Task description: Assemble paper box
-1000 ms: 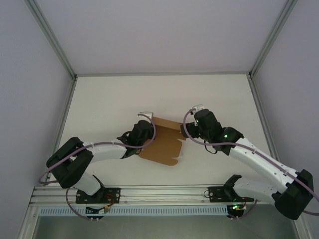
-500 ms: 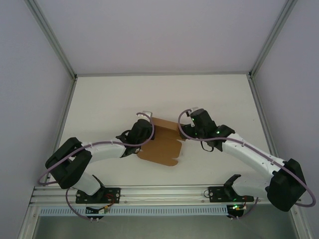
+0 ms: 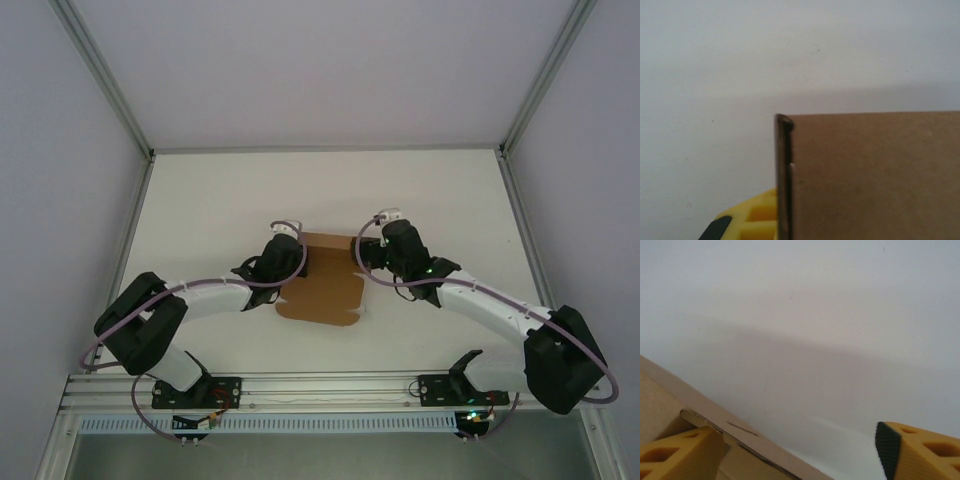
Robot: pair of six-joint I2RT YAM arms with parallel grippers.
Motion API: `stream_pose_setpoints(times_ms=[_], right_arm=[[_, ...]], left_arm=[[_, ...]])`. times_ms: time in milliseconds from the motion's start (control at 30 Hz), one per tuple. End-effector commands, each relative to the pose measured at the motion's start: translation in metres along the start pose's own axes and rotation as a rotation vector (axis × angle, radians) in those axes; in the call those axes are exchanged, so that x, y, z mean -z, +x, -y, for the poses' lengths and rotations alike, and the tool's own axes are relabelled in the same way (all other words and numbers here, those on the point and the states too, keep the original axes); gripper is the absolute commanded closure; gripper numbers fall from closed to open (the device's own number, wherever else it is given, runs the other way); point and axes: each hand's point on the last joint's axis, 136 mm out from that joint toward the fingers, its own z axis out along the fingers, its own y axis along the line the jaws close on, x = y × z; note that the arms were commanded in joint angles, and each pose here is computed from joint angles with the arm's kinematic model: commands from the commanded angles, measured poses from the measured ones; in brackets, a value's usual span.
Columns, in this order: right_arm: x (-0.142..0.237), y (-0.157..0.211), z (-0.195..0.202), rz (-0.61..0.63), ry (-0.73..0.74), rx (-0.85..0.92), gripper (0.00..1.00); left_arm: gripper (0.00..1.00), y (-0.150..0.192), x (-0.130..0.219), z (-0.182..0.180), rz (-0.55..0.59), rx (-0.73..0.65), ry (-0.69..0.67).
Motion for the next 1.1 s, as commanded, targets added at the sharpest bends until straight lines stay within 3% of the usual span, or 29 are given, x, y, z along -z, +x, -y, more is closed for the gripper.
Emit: stream_pose_setpoints(times_ms=[0,233,700,1067], right_arm=[[-0.002,-0.042,-0.029,0.175,-0.115,-0.047,0.00],[-0.013,-0.036,-0.015,0.204,0.005,0.076,0.00],[0.011,-0.049,-0.003,0.321,0.045,0.032,0.00],[0.083,-0.003,0.041,0.141,0.119,-0.099,0.00]], left_arm=[[1.00,-0.033,0.009,0.061,0.062,0.021,0.226],[1.00,-0.039,0.009,0.068,0.034,0.049,0.234],[1.00,-0.045,0.012,0.069,0.008,0.118,0.221],[1.00,-0.067,0.026,0.041,0.078,0.174,0.151]])
